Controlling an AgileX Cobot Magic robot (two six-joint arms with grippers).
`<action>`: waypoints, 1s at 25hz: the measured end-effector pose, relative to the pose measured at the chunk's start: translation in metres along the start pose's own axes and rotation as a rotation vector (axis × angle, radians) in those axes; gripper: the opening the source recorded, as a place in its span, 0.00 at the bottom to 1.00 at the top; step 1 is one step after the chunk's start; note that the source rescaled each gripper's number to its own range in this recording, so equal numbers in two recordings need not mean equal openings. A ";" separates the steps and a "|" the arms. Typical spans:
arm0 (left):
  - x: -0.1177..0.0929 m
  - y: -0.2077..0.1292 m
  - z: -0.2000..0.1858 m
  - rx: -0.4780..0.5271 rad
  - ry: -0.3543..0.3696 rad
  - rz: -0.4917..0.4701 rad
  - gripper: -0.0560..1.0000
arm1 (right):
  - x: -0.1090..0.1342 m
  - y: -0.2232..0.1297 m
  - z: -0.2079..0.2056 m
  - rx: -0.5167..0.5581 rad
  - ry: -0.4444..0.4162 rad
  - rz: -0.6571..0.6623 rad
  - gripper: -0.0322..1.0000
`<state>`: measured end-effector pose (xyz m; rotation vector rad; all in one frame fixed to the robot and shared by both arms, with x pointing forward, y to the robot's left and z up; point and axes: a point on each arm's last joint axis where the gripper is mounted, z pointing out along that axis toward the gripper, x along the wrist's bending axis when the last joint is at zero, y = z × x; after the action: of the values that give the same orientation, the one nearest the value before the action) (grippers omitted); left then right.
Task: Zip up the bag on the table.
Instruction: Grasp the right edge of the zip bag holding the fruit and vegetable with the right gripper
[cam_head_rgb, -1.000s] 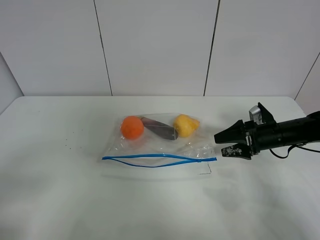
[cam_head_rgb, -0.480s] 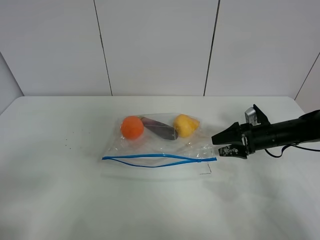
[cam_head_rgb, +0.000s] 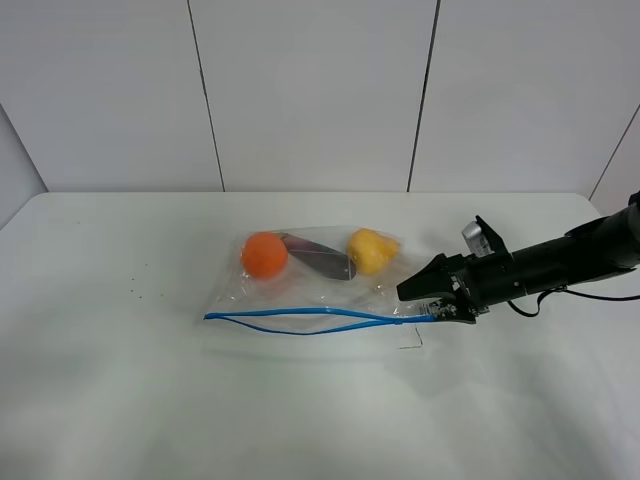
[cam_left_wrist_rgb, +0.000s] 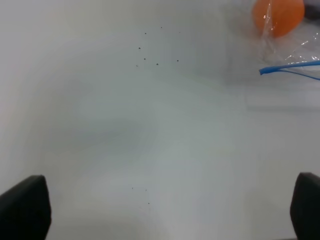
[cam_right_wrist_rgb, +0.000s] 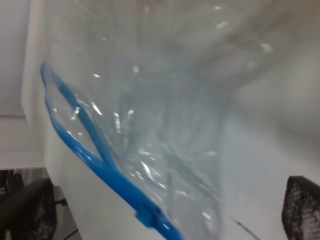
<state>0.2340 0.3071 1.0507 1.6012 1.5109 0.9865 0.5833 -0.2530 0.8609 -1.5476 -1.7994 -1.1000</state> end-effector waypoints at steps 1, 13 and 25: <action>0.000 0.000 0.000 0.000 0.000 0.000 1.00 | 0.002 0.000 0.003 0.001 0.003 -0.001 1.00; 0.000 0.000 0.000 0.001 0.000 0.000 1.00 | 0.004 0.002 0.006 -0.017 0.002 0.038 0.69; 0.000 0.000 0.000 0.001 0.000 0.000 1.00 | 0.003 0.002 0.006 -0.020 -0.005 0.059 0.23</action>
<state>0.2339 0.3071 1.0506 1.6018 1.5115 0.9860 0.5857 -0.2459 0.8609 -1.6062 -1.7400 -1.0902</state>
